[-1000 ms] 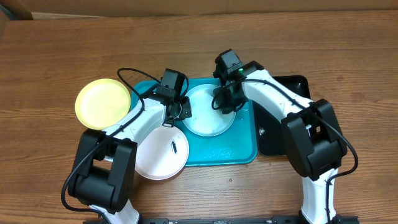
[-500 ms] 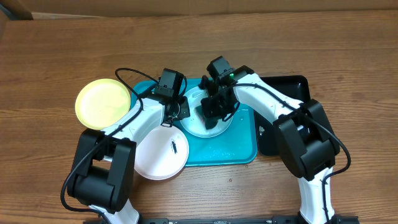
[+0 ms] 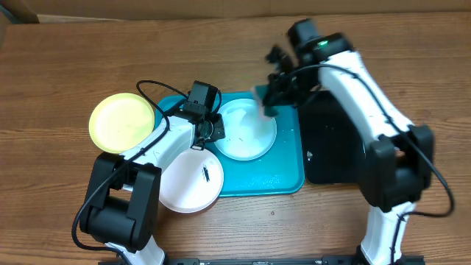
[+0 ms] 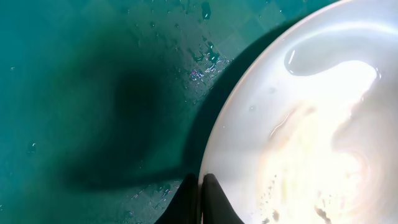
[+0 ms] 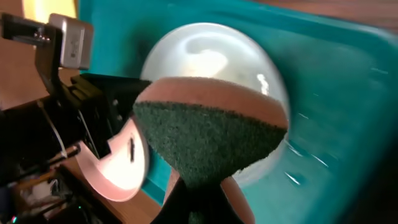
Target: Clean dirty plates on tray and stack at the side
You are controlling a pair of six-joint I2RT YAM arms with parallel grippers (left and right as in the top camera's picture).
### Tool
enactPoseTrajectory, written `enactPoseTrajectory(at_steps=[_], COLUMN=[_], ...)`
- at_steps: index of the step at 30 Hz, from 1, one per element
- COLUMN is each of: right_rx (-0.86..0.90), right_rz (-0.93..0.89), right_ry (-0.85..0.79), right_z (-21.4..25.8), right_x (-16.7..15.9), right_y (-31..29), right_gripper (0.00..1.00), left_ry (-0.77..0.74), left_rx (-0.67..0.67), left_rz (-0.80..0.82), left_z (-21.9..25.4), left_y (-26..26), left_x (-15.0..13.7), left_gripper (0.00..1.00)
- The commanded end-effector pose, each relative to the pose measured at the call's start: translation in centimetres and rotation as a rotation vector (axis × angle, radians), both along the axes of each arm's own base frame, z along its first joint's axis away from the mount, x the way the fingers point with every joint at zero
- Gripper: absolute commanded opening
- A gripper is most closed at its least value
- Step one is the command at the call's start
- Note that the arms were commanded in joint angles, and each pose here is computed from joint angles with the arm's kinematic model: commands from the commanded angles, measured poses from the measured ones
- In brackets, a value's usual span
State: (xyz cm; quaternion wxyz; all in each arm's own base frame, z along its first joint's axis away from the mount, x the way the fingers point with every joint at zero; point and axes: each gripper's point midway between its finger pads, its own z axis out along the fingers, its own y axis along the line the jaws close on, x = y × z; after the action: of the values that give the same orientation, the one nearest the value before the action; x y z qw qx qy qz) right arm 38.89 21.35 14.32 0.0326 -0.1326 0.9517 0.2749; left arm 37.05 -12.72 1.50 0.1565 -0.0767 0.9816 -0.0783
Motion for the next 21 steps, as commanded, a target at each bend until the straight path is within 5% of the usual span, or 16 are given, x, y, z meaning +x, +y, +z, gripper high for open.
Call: enactPoseTrajectory(at_steps=[1, 8, 21], right_rx=[-0.084, -0.11, 0.247], right_rz=[-0.058, -0.16, -0.037], right_ry=[-0.038, 0.03, 0.098], right_z=[1.5, 1.0, 0.4], right_x=[0.5, 0.7, -1.2], right_y=[-3.7, -8.1, -0.4], right_gripper=[0.04, 0.04, 0.04], left_ry=[0.006, 0.006, 0.005], left_rx=[0.008, 0.008, 0.007], left_rz=[0.017, 0.017, 0.016], left_z=[-0.3, -0.3, -0.3], left_y=[0.3, 0.3, 0.3], left_x=[-0.2, -0.2, -0.2], left_gripper=[0.04, 0.04, 0.04])
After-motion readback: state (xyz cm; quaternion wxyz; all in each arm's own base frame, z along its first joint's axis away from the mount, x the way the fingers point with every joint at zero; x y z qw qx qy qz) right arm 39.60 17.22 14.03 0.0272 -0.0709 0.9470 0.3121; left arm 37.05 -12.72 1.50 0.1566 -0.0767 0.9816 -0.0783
